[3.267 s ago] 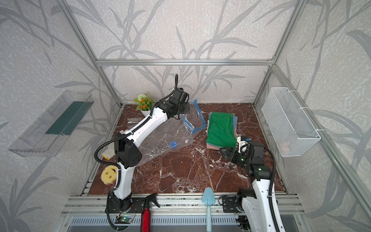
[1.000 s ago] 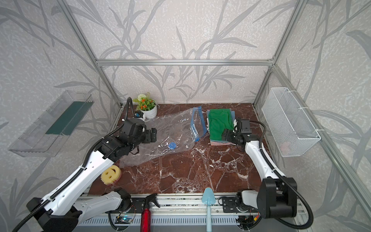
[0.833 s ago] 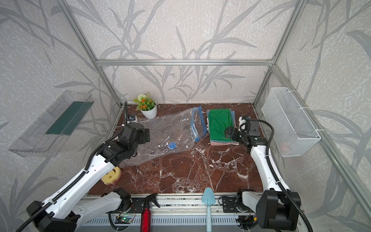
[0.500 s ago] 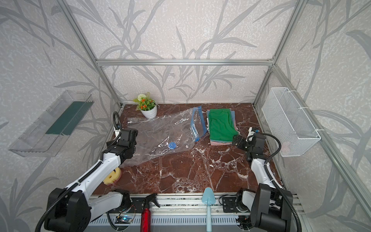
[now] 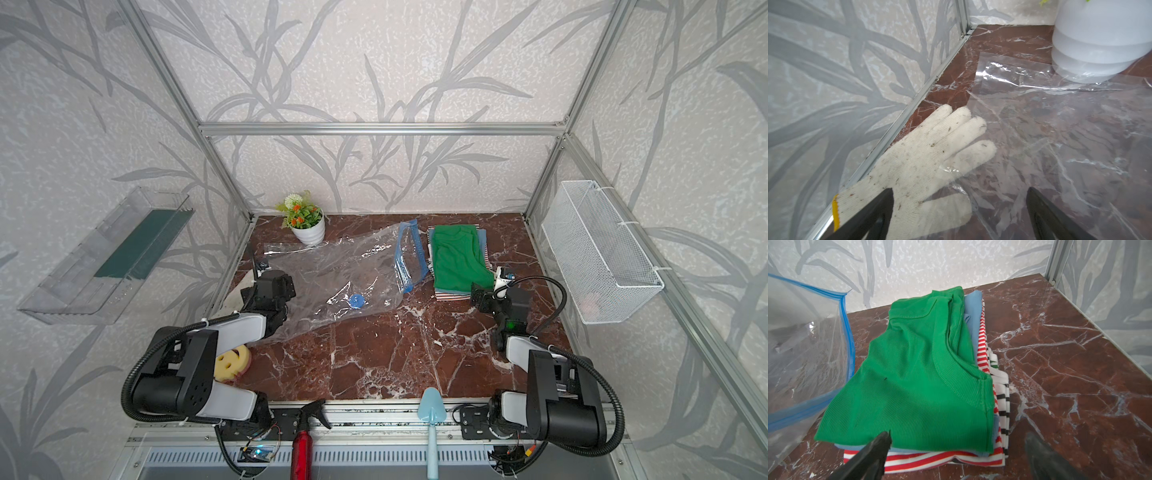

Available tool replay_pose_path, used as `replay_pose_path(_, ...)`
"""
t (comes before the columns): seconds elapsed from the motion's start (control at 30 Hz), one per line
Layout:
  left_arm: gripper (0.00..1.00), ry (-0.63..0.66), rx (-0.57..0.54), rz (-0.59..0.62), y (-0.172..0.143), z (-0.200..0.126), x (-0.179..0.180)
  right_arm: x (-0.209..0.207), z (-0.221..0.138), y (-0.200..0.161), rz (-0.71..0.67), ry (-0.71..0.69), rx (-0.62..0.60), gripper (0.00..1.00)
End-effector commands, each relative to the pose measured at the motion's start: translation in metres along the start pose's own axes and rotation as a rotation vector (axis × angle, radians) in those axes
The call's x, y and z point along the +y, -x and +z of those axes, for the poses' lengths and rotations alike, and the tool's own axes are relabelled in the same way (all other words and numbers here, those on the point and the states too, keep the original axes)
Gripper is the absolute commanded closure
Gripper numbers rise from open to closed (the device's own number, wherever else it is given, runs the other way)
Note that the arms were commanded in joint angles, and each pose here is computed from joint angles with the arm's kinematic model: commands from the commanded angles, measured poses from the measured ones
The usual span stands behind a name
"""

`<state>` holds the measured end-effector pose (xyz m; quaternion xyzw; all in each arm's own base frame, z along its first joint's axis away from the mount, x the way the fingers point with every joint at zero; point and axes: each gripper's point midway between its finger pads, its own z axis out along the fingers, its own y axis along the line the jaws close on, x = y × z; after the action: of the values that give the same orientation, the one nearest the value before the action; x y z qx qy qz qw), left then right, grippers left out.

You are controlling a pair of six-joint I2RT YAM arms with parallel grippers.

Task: Take the tank top out of the vacuum bag
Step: Reset both arms

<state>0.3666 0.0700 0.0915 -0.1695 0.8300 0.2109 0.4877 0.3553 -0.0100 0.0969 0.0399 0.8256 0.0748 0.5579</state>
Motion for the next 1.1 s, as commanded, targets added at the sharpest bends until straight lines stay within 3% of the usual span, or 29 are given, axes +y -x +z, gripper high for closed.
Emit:
replay_pose_path(0.0,0.01,-0.08,-0.144,-0.036,0.023,-0.003,-0.012,0.015,-0.001,0.032,-0.084,0.023,-0.144,0.01)
replay_pose_path(0.23,0.01,-0.211,-0.129,-0.015,0.017,-0.002,-0.028,0.056,0.023,0.006,-0.266,0.076,-0.175,0.01)
replay_pose_path(0.37,0.01,-0.25,-0.107,-0.018,0.009,0.004,-0.031,0.042,0.045,0.006,-0.227,-0.018,-0.013,0.01)
replay_pose_path(1.07,0.01,-0.259,-0.11,-0.021,0.011,0.004,-0.032,0.042,0.045,0.005,-0.231,-0.016,-0.03,0.01)
